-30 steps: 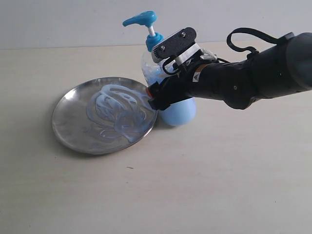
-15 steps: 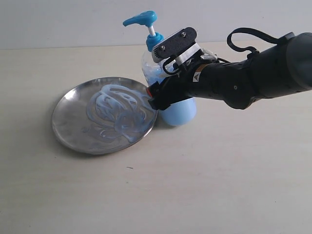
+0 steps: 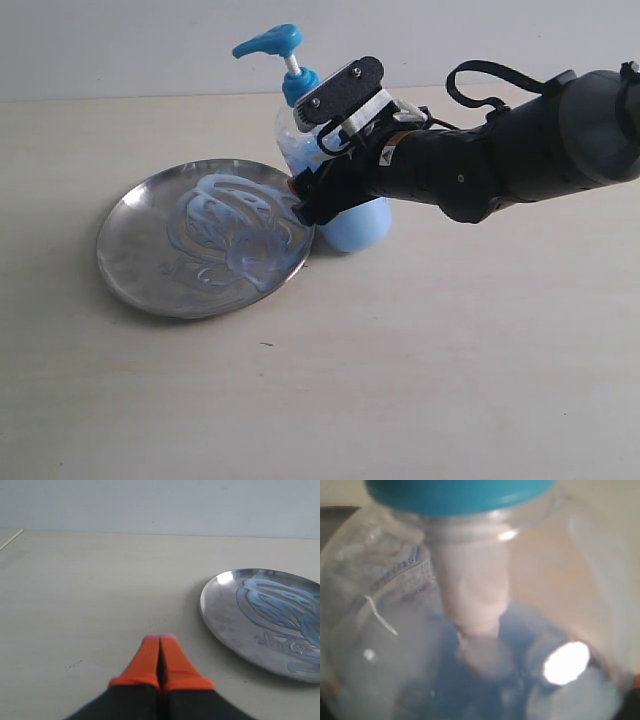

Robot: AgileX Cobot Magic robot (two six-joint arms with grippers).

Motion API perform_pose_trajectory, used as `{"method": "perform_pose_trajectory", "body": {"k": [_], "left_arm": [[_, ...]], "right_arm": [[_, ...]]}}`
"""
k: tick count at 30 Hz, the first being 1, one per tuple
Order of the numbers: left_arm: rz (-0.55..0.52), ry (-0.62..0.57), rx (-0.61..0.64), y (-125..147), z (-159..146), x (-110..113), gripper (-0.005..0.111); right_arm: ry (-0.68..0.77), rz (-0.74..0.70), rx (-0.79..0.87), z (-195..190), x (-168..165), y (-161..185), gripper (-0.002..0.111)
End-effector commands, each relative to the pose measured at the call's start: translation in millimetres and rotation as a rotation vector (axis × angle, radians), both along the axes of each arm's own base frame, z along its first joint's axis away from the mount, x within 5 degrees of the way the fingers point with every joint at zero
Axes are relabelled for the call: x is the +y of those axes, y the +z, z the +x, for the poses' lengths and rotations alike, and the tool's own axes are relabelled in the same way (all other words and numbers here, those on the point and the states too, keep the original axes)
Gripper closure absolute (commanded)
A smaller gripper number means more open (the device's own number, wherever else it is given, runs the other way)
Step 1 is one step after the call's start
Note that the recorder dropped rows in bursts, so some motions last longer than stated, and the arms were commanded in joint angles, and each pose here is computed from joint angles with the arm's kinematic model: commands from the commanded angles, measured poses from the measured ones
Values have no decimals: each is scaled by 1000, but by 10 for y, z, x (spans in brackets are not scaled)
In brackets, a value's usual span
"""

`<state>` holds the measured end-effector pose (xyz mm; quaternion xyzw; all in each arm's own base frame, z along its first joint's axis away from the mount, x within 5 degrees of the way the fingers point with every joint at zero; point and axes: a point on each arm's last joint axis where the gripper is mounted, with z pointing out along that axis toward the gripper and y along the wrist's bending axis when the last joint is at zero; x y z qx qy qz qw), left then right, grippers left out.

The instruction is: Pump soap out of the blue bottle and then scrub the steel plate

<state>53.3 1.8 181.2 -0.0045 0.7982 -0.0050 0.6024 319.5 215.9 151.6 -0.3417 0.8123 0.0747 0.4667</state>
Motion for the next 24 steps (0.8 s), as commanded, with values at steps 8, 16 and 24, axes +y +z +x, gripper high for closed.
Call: {"method": "perform_pose_trajectory", "body": {"k": [8, 16, 24], "left_arm": [[7, -1, -26, 106, -2, 1, 107], [8, -1, -7, 516, 115, -6, 107], [9, -1, 11, 1026, 381, -21, 107]], "right_arm": [[17, 5, -57, 31, 26, 85, 108], [18, -2, -45, 25, 24, 73, 108], [20, -6, -42, 23, 23, 70, 108]]}}
